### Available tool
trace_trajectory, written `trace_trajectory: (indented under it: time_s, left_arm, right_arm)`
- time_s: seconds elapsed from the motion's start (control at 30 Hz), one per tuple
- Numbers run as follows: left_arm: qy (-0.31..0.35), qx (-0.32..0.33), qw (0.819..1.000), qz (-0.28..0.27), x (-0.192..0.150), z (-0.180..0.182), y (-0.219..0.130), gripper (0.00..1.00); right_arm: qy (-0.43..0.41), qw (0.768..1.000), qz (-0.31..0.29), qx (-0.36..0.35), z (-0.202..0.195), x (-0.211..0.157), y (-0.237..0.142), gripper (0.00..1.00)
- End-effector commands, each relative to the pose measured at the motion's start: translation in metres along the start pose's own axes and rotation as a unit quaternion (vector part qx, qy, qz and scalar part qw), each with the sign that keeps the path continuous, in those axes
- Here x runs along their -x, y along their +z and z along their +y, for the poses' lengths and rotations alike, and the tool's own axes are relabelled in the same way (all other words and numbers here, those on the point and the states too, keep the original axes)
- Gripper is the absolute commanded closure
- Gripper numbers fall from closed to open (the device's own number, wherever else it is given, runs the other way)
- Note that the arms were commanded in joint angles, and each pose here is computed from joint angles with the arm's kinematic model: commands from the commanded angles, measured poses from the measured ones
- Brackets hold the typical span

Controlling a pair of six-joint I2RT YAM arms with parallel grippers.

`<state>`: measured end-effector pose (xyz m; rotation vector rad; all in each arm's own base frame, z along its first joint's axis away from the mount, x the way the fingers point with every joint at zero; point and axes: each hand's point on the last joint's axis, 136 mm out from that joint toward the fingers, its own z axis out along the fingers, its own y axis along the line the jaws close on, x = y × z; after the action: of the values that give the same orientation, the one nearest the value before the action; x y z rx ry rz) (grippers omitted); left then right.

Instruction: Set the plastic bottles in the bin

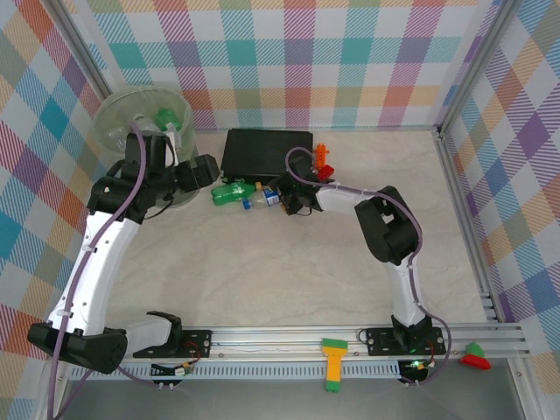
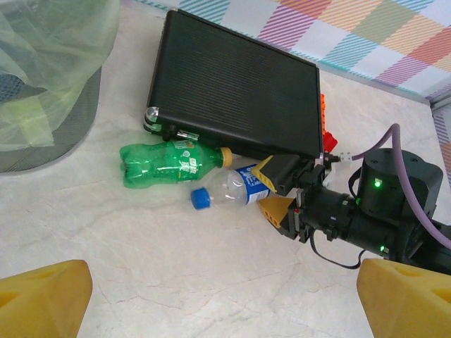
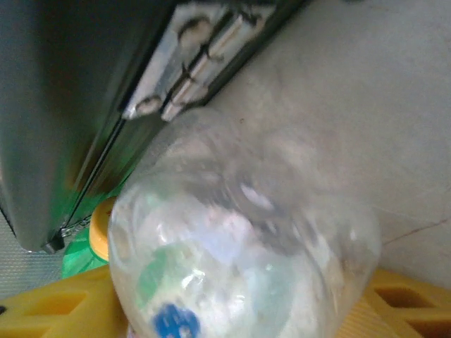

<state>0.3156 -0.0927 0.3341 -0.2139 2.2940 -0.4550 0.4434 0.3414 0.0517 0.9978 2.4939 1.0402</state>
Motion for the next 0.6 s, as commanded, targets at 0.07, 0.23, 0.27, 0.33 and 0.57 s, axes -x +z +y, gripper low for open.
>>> trace_trajectory:
  time_s: [0.07,0.23,0.27,0.33,0.57]
  left_arm:
    - [0.014,-0.009,1.000,0.011,-0.007,-0.005,0.000,0.04]
    - [0.013,-0.015,1.000,0.012,-0.005,-0.008,0.005,0.04]
    - [0.013,-0.016,1.000,0.012,-0.005,-0.008,0.006,0.04]
    - [0.013,-0.020,1.000,0.014,-0.005,-0.010,0.009,0.04]
    - [0.026,-0.060,0.997,0.041,-0.018,-0.022,0.029,0.09]
  right_arm:
    - [-0.014,1.000,-0.028,0.003,-0.001,0.009,0.000,0.43]
    - [-0.044,0.998,-0.036,0.014,0.010,0.009,-0.019,0.45]
    - [-0.051,0.998,-0.036,0.016,0.013,0.009,-0.024,0.45]
    - [-0.062,0.997,-0.038,0.022,0.019,0.008,-0.034,0.46]
    - [-0.104,0.992,-0.039,0.051,0.037,0.000,-0.082,0.47]
